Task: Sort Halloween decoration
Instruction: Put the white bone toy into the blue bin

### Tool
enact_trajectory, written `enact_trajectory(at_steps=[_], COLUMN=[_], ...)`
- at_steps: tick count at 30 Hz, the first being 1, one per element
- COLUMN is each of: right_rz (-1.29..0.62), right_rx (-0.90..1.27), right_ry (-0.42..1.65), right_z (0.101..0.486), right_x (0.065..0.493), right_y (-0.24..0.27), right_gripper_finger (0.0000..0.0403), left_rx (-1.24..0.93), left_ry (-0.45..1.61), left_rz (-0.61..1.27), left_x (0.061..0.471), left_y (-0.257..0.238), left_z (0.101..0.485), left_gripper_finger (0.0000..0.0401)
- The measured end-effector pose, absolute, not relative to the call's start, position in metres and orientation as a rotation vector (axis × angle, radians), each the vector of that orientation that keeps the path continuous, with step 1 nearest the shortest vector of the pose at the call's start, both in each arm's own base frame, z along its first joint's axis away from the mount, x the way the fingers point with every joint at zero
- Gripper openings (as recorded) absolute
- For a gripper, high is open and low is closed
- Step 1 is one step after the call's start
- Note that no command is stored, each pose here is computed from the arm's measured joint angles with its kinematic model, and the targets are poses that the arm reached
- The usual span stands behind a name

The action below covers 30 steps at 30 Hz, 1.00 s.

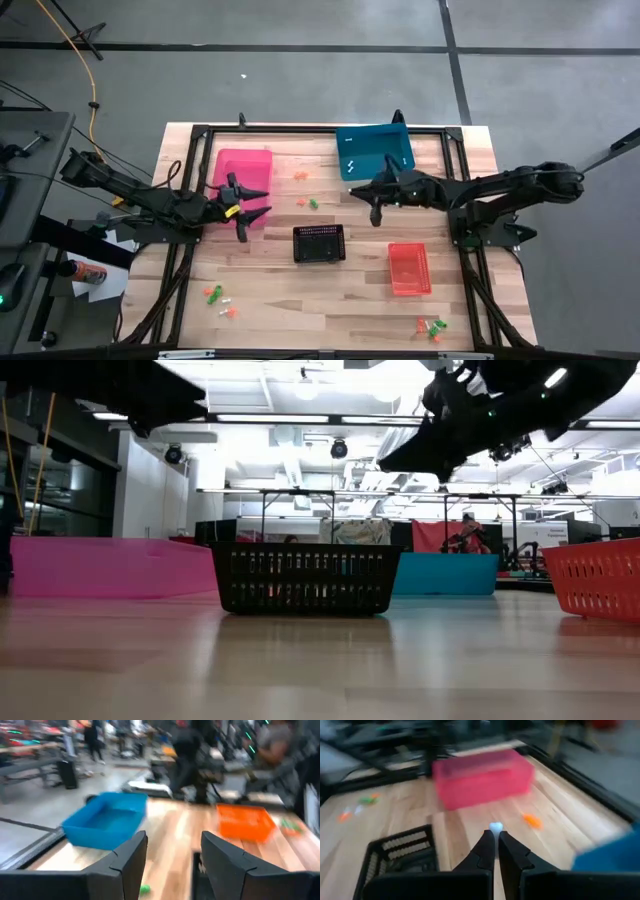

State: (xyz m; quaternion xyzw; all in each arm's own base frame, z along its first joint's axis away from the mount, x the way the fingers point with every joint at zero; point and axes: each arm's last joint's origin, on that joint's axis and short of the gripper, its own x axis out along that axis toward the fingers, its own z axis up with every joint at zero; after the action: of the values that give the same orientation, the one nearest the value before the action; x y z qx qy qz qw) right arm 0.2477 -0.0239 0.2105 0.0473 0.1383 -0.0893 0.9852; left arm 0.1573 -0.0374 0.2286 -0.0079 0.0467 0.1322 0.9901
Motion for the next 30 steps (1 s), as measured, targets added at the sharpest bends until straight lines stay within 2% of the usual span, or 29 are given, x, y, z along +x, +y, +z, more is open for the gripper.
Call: enact_trajectory(at_steps=[3,6,16,24,30], right_rz=[-0.111,-0.118,-0.169,-0.264,-0.360], right_rx=[0.023,0.026,0.031,0.088,0.093], right_ry=[0.272,0.266,0.261,0.258,0.291], right_z=[0.211,0.211,0.212,0.211,0.208], right_x=[0.247,0.246,0.242,0.240,0.235], right_y=[-0.033,-0.043,-0.059,-0.069,-0.081], right_gripper_finger=[0.0000,0.0000,0.0000,0.0000,0.0000], left_rx=[0.042,0.072,0.120,0.012,0.003], left_ry=[0.154,0.163,0.129,0.077,0.081], left_rz=[0.193,0.198,0.406,0.202,0.231], left_x=[0.160,0.165,0.193,0.202,0.201], left_y=[-0.040,-0.039,-0.003,0.020,0.029], left_z=[0.222,0.220,0.213,0.212,0.211], left_gripper_finger=[0.0174,0.0174,0.0174,0.0174,0.0174])
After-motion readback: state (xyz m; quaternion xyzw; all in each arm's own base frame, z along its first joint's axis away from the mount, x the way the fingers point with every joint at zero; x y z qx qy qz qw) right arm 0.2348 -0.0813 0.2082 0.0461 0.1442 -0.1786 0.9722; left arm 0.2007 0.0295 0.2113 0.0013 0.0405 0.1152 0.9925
